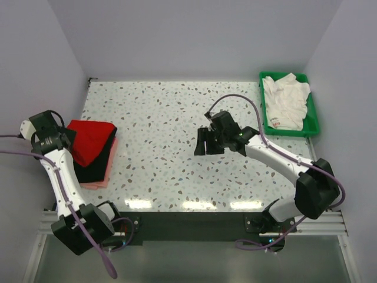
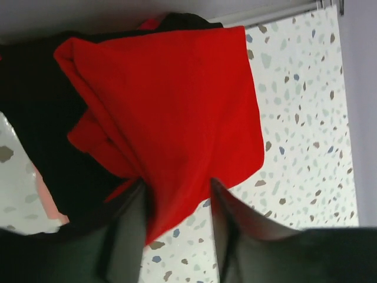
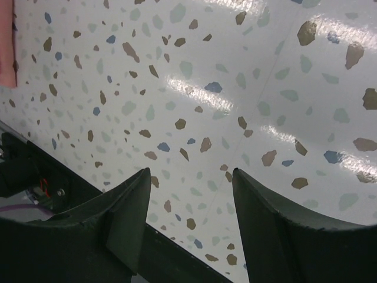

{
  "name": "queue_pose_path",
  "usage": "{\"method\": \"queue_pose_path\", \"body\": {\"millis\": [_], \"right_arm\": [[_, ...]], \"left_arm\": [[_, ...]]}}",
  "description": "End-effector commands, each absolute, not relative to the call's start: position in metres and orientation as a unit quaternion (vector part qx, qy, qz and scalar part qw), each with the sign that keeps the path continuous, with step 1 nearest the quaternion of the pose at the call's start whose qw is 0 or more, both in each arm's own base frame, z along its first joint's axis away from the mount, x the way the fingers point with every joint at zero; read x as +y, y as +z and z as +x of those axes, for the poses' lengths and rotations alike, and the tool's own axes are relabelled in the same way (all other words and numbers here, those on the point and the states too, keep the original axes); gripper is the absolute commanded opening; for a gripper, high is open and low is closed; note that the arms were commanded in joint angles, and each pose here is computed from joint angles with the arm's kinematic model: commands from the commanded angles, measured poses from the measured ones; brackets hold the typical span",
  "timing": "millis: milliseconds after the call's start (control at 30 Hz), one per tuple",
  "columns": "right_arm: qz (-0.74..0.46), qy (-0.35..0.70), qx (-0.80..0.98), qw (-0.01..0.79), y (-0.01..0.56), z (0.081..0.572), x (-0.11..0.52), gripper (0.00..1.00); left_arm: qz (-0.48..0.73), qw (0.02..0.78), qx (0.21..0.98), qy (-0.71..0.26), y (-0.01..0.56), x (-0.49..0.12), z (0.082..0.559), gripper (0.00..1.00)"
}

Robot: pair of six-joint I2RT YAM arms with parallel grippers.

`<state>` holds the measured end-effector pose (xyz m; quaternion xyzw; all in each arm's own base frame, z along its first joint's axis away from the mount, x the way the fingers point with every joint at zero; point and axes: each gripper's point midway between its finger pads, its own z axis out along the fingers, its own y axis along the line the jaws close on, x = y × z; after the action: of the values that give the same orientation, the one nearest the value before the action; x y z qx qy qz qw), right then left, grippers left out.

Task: Fold and stack the t-shirts
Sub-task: Neatly place the folded tshirt to the corner, then reset both grippers

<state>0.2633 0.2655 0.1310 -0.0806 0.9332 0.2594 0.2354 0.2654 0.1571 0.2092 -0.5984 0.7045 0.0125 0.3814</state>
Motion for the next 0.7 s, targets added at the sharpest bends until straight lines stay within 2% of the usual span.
{"method": "queue_pose_path", "body": {"millis": [0,33,67,167,467,667], "right_arm": [[-0.090,0.276,0.924,0.247,0.147,0.251,0.269,0.61],[-0.091,0.276,0.925,0.245,0.145,0.248,0.269,0.61],[-0.093,0.276,0.924,0.247,0.146,0.246,0.270,0.61],[-0.093,0.274,0.924,0.249,0.147,0.241,0.268,0.61],[-0.084,0.271,0.922,0.263,0.152,0.238,0.261,0.62],[-0.076,0.247,0.921,0.291,0.159,0.243,0.248,0.62]], "left_arm": [[-0.601,0.426,0.674,0.055,0.226,0.168,0.243,0.54],[-0.607,0.427,0.667,0.070,0.227,0.171,0.236,0.66],[-0.605,0.430,0.666,0.075,0.230,0.169,0.232,0.84],[-0.584,0.451,0.672,0.065,0.241,0.166,0.235,0.93],[-0.519,0.475,0.710,-0.015,0.241,0.144,0.265,0.95],[-0.444,0.490,0.746,-0.079,0.239,0.095,0.292,0.95]]}}
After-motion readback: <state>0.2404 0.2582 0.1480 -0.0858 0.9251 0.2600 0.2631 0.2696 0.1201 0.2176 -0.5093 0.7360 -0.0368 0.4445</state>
